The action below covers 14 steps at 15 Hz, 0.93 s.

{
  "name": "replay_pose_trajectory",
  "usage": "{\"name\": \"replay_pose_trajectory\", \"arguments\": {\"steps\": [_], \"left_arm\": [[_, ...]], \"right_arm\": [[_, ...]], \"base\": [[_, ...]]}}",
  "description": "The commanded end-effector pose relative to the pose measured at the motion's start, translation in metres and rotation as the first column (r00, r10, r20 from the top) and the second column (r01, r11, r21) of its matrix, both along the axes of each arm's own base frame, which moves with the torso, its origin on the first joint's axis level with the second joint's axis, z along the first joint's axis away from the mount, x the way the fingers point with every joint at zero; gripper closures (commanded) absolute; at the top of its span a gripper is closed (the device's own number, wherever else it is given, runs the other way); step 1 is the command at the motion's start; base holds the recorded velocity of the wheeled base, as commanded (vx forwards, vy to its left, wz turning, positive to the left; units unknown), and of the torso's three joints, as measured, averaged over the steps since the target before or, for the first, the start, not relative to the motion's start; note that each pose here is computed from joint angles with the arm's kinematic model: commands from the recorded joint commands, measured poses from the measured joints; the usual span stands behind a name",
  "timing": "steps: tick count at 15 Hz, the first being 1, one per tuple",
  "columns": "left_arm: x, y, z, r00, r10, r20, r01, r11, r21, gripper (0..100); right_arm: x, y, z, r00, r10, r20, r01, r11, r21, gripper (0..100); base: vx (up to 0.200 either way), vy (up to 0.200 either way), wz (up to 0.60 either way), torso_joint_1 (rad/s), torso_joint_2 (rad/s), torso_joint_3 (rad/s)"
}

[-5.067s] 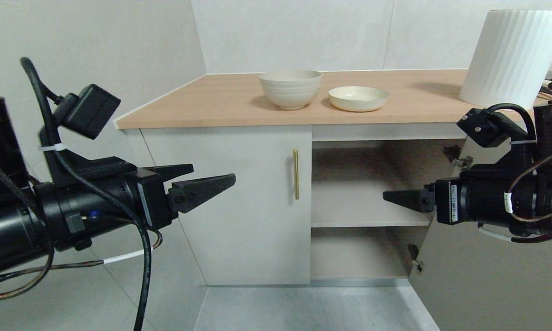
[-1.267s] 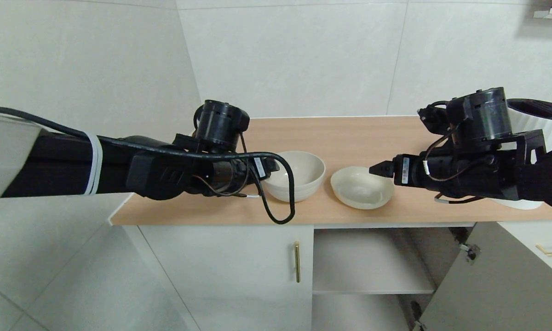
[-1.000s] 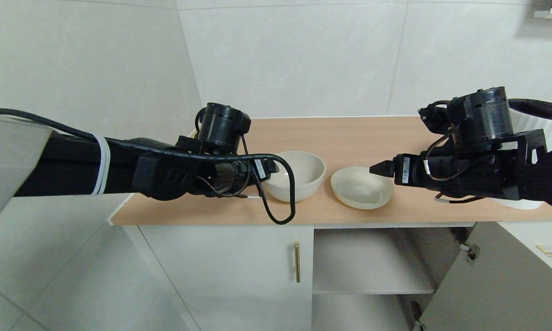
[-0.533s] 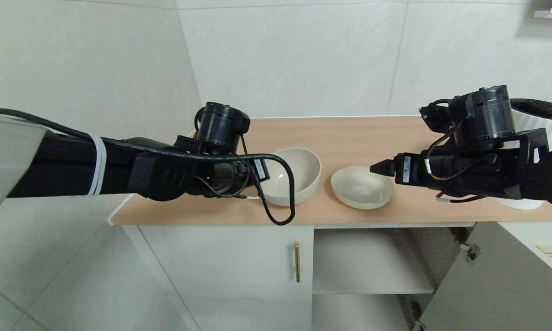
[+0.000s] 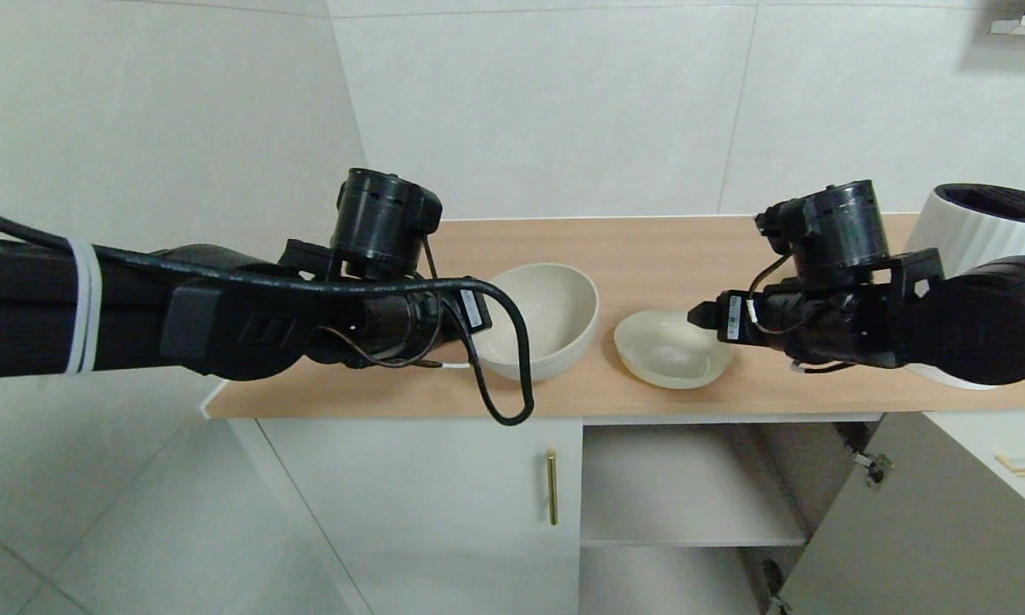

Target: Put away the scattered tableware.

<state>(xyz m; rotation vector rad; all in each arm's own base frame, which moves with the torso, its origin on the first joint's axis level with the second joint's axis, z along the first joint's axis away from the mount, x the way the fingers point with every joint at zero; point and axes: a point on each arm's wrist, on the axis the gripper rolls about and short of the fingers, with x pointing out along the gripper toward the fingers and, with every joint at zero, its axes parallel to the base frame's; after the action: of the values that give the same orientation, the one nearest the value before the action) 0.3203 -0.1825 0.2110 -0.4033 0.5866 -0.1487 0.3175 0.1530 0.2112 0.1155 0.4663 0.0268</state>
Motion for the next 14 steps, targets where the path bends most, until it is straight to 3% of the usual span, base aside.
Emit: {"name": "replay_pose_trajectory", "arguments": {"steps": [1,4,10,11,14], "left_arm": [[-0.006,0.002,0.008,1.000,-0.004,0.018,0.004,1.000,-0.009,100],[-0.008,0.002,0.007,1.000,-0.007,0.015,0.007,1.000,0.000,100],[-0.009,0.003,0.010,1.000,-0.007,0.023,0.007,1.000,-0.004,100],[-0.010,0.004,0.010,1.000,-0.007,0.024,0.007,1.000,-0.006,100],[-0.009,0.004,0.010,1.000,-0.005,0.024,0.005,1.000,-0.006,100]], "right_arm": [[0.015,0.008,-0.020,0.999,-0.012,-0.040,0.011,0.999,-0.030,0],[0.027,0.013,-0.036,0.997,-0.040,-0.062,0.036,0.998,-0.055,0],[0.032,0.010,-0.040,0.996,-0.053,-0.070,0.049,0.997,-0.055,0],[0.032,0.010,-0.039,0.996,-0.053,-0.069,0.050,0.997,-0.054,100],[0.032,0.010,-0.038,0.996,-0.056,-0.068,0.054,0.998,-0.037,100]], "base": [[0.000,0.000,0.00,0.000,0.00,0.000],[0.000,0.000,0.00,0.000,0.00,0.000],[0.000,0.000,0.00,0.000,0.00,0.000],[0.000,0.000,0.00,0.000,0.00,0.000],[0.000,0.000,0.00,0.000,0.00,0.000]]}}
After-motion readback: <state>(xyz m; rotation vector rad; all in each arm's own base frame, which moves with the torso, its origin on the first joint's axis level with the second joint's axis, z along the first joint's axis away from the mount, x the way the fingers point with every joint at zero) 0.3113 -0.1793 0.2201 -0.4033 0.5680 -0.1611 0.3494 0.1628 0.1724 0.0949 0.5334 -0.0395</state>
